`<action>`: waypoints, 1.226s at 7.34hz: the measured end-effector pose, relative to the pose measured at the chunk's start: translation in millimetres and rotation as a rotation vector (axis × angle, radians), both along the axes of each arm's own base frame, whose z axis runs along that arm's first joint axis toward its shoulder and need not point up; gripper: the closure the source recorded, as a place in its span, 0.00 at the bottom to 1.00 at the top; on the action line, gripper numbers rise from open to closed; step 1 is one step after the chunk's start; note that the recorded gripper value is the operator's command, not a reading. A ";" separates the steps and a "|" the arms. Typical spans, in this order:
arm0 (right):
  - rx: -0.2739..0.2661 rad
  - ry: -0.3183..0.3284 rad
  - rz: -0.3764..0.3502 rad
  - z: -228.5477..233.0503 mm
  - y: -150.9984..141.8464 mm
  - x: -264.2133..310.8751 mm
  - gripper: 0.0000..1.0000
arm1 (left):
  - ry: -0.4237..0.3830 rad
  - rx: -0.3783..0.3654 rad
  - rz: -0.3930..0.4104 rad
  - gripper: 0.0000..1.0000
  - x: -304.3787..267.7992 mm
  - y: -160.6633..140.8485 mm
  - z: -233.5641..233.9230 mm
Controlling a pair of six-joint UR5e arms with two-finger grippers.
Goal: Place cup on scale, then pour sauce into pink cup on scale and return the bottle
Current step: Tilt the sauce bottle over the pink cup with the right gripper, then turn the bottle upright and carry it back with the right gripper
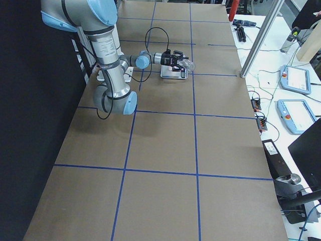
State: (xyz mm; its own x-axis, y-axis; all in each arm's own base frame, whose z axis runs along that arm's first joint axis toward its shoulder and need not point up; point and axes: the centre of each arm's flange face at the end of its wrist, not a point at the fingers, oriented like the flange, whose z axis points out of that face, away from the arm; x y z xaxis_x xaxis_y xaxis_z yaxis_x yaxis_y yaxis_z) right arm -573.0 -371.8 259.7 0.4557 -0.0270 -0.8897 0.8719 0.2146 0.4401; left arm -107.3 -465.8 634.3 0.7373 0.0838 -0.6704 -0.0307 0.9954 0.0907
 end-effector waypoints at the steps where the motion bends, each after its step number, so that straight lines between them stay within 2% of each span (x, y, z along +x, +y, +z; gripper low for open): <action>1: 0.000 -0.003 0.000 -0.4 0.0 0.0 1.00 | 0.000 0.000 0.000 0.00 0.0 0.0 0.0; 5: 0.002 -0.030 -0.002 -0.2 1.0 0.0 1.00 | 0.001 0.000 0.000 0.00 -0.2 0.0 0.0; 7: -0.015 -0.137 -0.022 -4.8 3.3 0.2 1.00 | 0.000 0.002 0.000 0.00 -0.2 -0.5 -1.0; 9: -0.061 -0.266 -0.064 -8.9 5.1 1.0 1.00 | 0.000 0.005 0.000 0.00 0.0 -0.9 -2.6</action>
State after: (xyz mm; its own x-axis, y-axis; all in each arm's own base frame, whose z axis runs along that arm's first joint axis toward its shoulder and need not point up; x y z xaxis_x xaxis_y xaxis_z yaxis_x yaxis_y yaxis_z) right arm -572.0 -366.8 250.7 0.6688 -0.1131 -0.7348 0.7400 0.1964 0.6433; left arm -107.4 -466.7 631.6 0.7372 0.0873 -0.6700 -0.0306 0.9949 0.0960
